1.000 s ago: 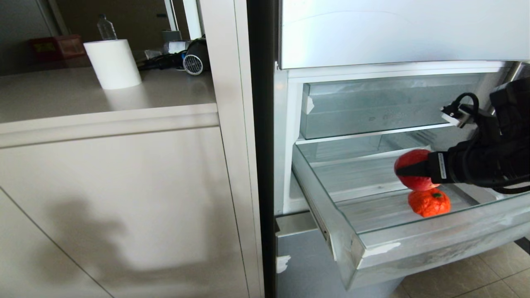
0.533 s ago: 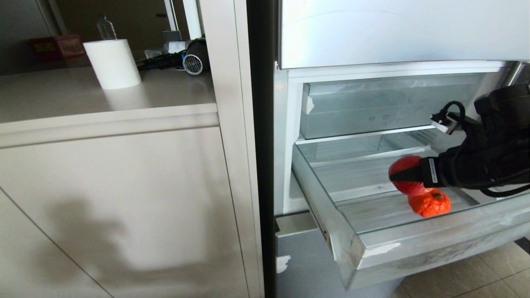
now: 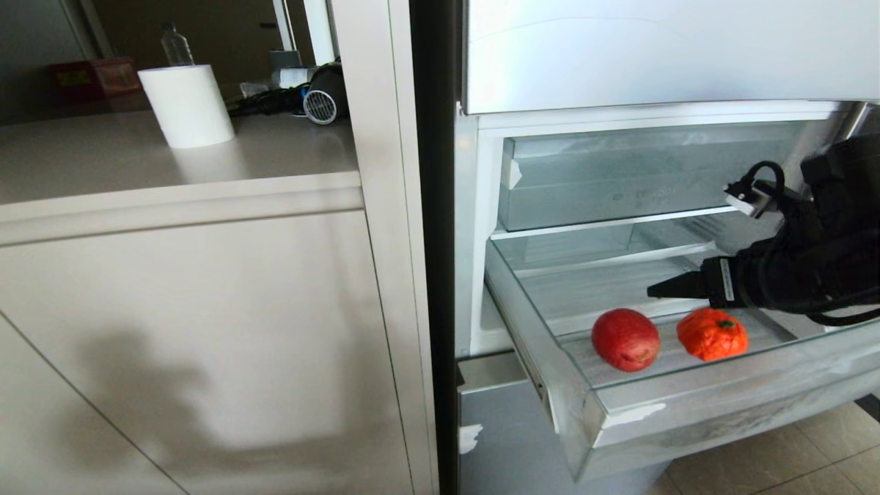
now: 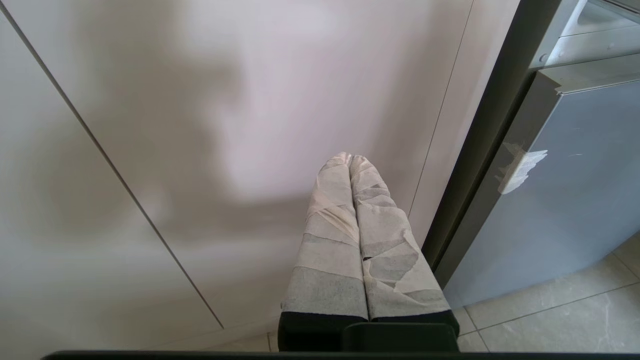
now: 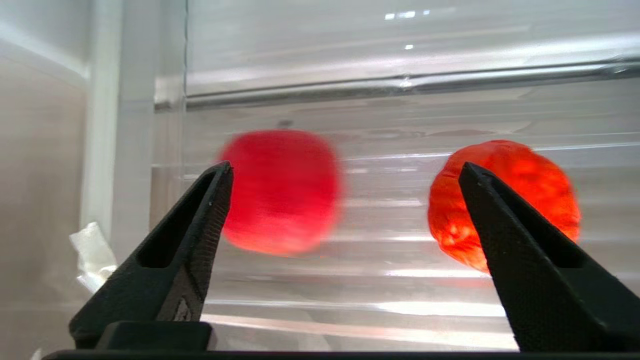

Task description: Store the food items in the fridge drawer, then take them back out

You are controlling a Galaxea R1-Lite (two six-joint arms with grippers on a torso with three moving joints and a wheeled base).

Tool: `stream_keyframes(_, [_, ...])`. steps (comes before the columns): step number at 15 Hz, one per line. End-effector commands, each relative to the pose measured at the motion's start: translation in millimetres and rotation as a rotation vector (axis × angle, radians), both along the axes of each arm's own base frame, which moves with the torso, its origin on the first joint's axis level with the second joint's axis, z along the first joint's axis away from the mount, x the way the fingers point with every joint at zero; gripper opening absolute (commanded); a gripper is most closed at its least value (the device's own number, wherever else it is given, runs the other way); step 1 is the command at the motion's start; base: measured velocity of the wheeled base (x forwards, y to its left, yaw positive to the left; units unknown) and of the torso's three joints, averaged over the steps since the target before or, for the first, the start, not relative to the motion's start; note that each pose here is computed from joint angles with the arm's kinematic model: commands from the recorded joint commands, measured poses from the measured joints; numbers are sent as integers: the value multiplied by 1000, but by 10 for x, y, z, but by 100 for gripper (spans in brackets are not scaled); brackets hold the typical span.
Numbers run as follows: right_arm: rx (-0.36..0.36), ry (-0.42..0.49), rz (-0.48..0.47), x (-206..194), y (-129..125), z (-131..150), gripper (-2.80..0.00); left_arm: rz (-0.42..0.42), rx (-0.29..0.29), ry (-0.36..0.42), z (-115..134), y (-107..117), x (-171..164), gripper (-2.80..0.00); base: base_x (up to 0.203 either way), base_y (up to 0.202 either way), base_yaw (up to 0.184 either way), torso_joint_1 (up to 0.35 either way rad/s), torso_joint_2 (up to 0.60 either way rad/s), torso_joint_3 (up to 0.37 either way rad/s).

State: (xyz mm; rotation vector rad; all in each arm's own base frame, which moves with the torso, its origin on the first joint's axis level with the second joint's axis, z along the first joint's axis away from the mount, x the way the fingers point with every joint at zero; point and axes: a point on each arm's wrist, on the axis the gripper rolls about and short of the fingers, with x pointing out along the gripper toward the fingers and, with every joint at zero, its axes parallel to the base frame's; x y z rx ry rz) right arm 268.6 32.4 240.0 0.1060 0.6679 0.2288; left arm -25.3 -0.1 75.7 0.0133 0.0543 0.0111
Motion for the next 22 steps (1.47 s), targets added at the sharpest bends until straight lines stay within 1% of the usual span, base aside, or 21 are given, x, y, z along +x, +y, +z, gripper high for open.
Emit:
stream_keyframes(1, [7, -51, -7, -151, -33, 136, -280, 1, 0, -1, 0, 0, 0, -280, 0, 0, 0, 0, 0, 0])
stream_keyframes(3, [11, -97, -31, -339, -109, 240, -280, 1, 0, -1, 0, 0, 0, -280, 0, 0, 0, 0, 0, 0])
stream_keyframes(5, [13, -139, -49, -608, -167, 303, -280, 1, 0, -1, 0, 0, 0, -280, 0, 0, 0, 0, 0, 0])
stream_keyframes(8, [17, -228, -76, -1158, -237, 356, -280, 1, 0, -1, 0, 0, 0, -280, 0, 0, 0, 0, 0, 0])
stream_keyframes(10, [15, -294, -104, -1623, -276, 275, -280, 1, 0, 0, 0, 0, 0, -280, 0, 0, 0, 0, 0, 0])
stream_keyframes(12, [-1, -325, -145, -1991, -296, 58, -280, 1, 0, -1, 0, 0, 0, -280, 0, 0, 0, 0, 0, 0])
stream_keyframes(13, [-25, -274, -184, -2093, -307, -202, -280, 1, 0, 1, -1, 0, 0, -280, 0, 0, 0, 0, 0, 0])
stream_keyframes(15, [-63, -174, -231, -2169, -321, -595, -280, 1, 0, -1, 0, 0, 0, -280, 0, 0, 0, 0, 0, 0])
stream_keyframes(16, [-73, -150, -246, -2175, -325, -718, -280, 1, 0, -1, 0, 0, 0, -280, 0, 0, 0, 0, 0, 0])
stream_keyframes(18, [-81, -133, -250, -2121, -327, -767, -280, 1, 0, -1, 0, 0, 0, -280, 0, 0, 0, 0, 0, 0])
stream_keyframes(20, [-76, -89, -223, -2005, -320, -769, -280, 1, 0, -1, 0, 0, 0, -280, 0, 0, 0, 0, 0, 0])
stream_keyframes(21, [-64, -81, -203, -1908, -314, -759, -280, 1, 0, 0, 0, 0, 0, -280, 0, 0, 0, 0, 0, 0])
stream_keyframes(22, [-48, -93, -178, -1796, -305, -737, -280, 1, 0, 0, 0, 0, 0, -280, 0, 0, 0, 0, 0, 0])
